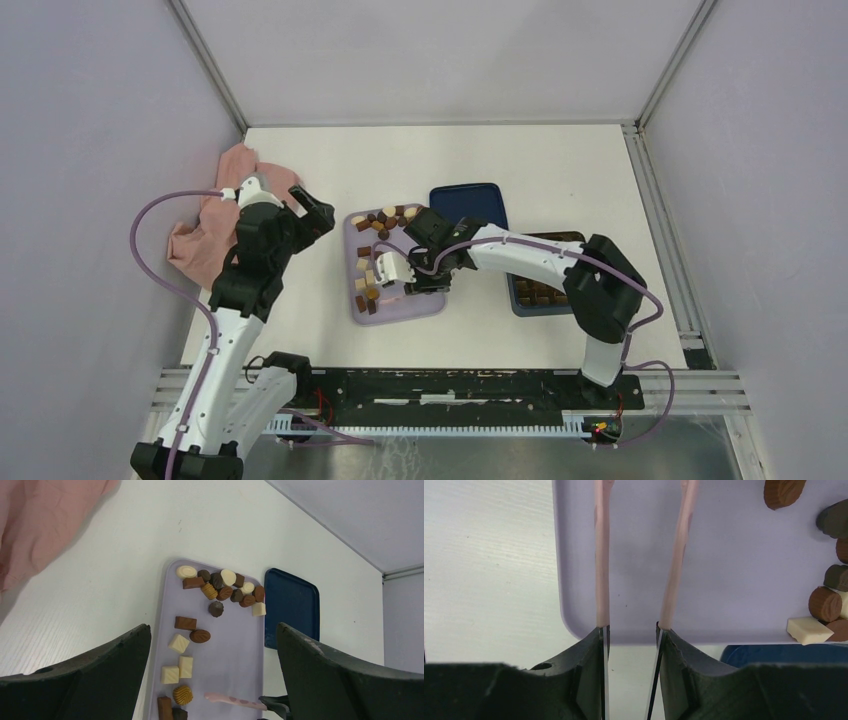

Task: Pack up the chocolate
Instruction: Place the fake chocolate in the packing box, then pick up the fake chocolate from the plate.

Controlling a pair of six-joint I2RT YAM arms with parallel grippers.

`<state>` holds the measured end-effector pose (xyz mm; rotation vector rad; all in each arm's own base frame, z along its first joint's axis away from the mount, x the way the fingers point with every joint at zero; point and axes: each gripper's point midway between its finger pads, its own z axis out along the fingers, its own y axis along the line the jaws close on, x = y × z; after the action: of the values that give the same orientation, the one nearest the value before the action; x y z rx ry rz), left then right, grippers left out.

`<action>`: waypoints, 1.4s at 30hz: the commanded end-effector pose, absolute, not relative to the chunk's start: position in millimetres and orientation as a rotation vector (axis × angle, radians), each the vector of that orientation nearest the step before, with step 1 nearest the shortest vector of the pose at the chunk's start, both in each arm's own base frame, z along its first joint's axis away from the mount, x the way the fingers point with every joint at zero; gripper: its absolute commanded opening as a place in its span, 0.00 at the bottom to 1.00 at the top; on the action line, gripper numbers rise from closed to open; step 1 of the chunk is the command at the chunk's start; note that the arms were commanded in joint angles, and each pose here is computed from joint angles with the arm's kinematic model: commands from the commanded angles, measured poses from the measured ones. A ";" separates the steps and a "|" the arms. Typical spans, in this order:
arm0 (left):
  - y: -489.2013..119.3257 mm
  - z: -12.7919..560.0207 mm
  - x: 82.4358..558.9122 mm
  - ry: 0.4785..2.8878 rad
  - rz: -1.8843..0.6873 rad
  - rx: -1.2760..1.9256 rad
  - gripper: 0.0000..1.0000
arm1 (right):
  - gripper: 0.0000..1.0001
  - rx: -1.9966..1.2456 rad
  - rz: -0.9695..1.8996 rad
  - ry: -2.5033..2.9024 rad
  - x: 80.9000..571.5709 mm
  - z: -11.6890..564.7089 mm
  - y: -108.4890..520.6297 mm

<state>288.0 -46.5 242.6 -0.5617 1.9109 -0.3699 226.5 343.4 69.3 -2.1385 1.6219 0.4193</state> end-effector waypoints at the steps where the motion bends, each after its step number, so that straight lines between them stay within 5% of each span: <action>1: -41.0 245.3 284.3 1.884 -0.358 -0.600 0.99 | 0.44 -2.083 0.400 1.633 237.4 79.9 361.5; 42: -37.8 243.1 275.2 1.855 -0.366 -0.617 0.99 | 0.41 -2.185 0.258 1.701 243.8 49.3 387.4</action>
<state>274.6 -40.1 237.9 -0.5820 1.8919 -0.3556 237.4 381.6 39.4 -2.2119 1.7011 0.2927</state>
